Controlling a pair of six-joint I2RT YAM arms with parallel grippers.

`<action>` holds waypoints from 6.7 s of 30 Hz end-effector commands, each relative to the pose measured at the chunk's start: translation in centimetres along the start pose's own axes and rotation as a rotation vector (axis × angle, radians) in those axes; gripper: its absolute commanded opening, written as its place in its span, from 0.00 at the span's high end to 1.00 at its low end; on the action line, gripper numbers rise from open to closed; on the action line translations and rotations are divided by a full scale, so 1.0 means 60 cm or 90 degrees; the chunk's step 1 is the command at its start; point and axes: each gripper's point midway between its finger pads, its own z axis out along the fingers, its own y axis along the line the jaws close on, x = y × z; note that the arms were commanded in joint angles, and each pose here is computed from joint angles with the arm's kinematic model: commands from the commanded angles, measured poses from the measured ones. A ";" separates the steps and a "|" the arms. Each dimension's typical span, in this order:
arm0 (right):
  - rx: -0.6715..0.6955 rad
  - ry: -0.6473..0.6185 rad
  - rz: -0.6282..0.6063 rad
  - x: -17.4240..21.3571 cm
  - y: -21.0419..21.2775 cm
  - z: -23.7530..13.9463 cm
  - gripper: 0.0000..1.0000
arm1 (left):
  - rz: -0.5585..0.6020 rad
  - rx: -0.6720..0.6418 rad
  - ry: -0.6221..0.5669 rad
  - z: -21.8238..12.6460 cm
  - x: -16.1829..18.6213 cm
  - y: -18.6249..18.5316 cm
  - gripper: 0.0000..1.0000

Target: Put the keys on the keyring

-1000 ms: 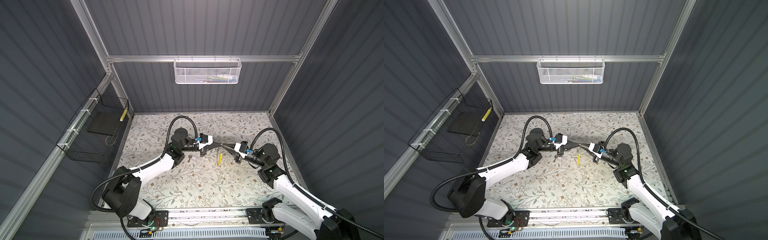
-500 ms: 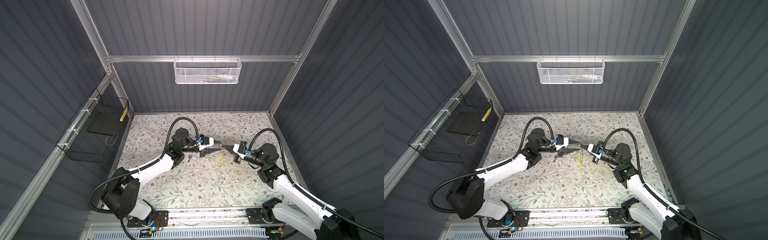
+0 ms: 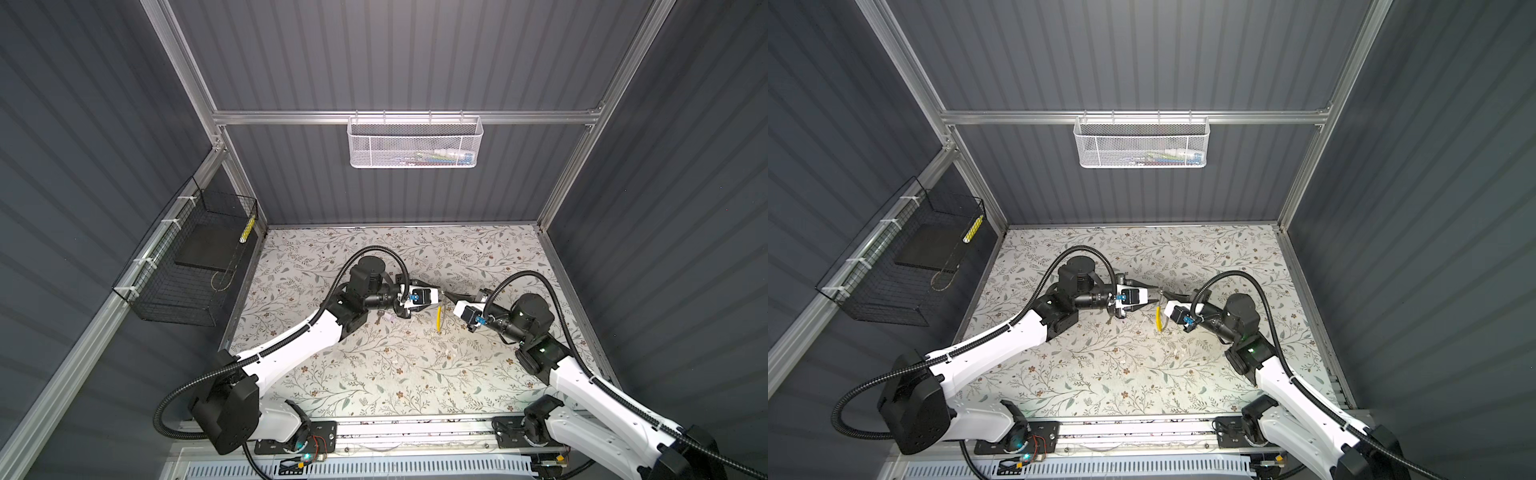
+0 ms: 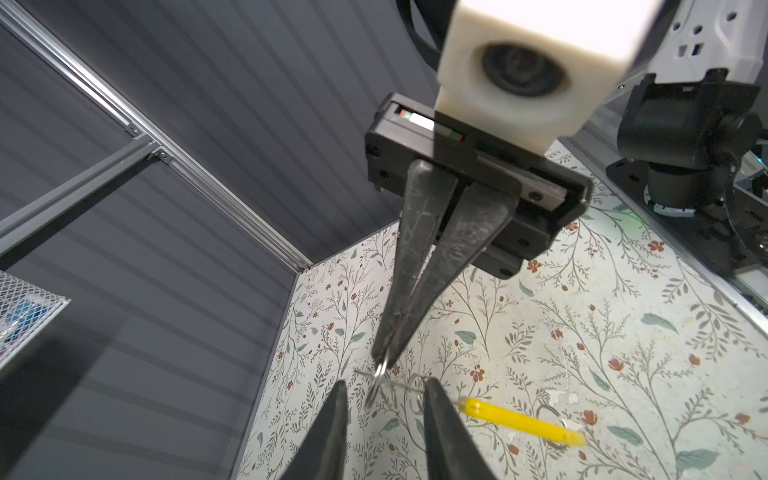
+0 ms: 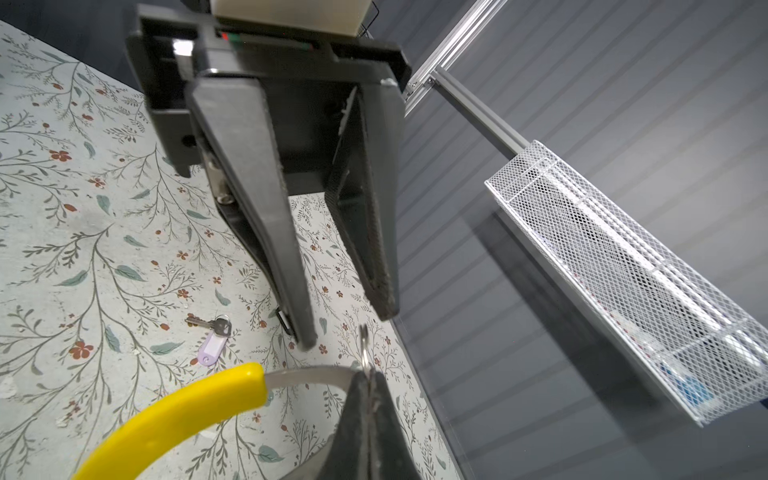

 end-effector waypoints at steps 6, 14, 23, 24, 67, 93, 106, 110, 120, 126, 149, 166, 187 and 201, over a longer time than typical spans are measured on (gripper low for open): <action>-0.012 0.009 -0.021 0.004 0.007 0.005 1.00 | 0.028 -0.001 0.046 0.007 0.009 0.011 0.72; -0.019 0.005 -0.022 0.001 0.008 0.006 1.00 | 0.023 0.011 0.065 0.013 0.020 0.010 0.76; -0.031 0.001 -0.018 -0.001 0.011 0.007 1.00 | 0.019 0.020 0.071 0.019 0.023 0.007 0.80; -0.033 0.000 -0.018 -0.002 0.012 0.008 1.00 | 0.017 0.022 0.071 0.020 0.024 0.006 0.81; -0.023 -0.105 0.162 -0.047 -0.017 -0.017 0.73 | -0.122 0.064 -0.141 -0.006 -0.033 -0.002 1.00; -0.063 -0.101 0.168 -0.048 -0.010 -0.007 0.99 | -0.101 0.072 -0.108 -0.004 -0.024 -0.007 0.80; -0.086 -0.019 0.144 -0.014 0.000 -0.001 1.00 | 0.017 0.012 0.025 -0.001 -0.004 0.003 0.76; -0.092 -0.021 0.140 -0.015 0.001 0.001 1.00 | 0.013 0.018 0.029 0.002 0.000 0.001 0.78; -0.096 -0.025 0.137 -0.015 0.002 0.004 1.00 | 0.002 0.019 0.032 0.011 0.011 0.001 0.84; -0.102 -0.028 0.139 -0.014 0.005 0.005 1.00 | -0.003 0.025 0.019 0.017 0.008 0.001 0.91; -0.024 0.026 0.276 0.038 -0.011 0.007 0.63 | -0.096 -0.076 0.057 -0.030 0.064 0.041 1.00; -0.249 0.124 0.468 0.131 0.152 0.147 0.63 | -0.126 -0.253 0.189 -0.223 0.188 0.117 1.00; -0.505 0.248 0.199 0.221 0.247 0.304 0.63 | -0.122 -0.470 0.303 -0.386 0.246 0.222 1.00; -0.574 0.301 0.167 0.244 0.279 0.324 0.64 | -0.132 -0.460 0.295 -0.385 0.235 0.207 1.00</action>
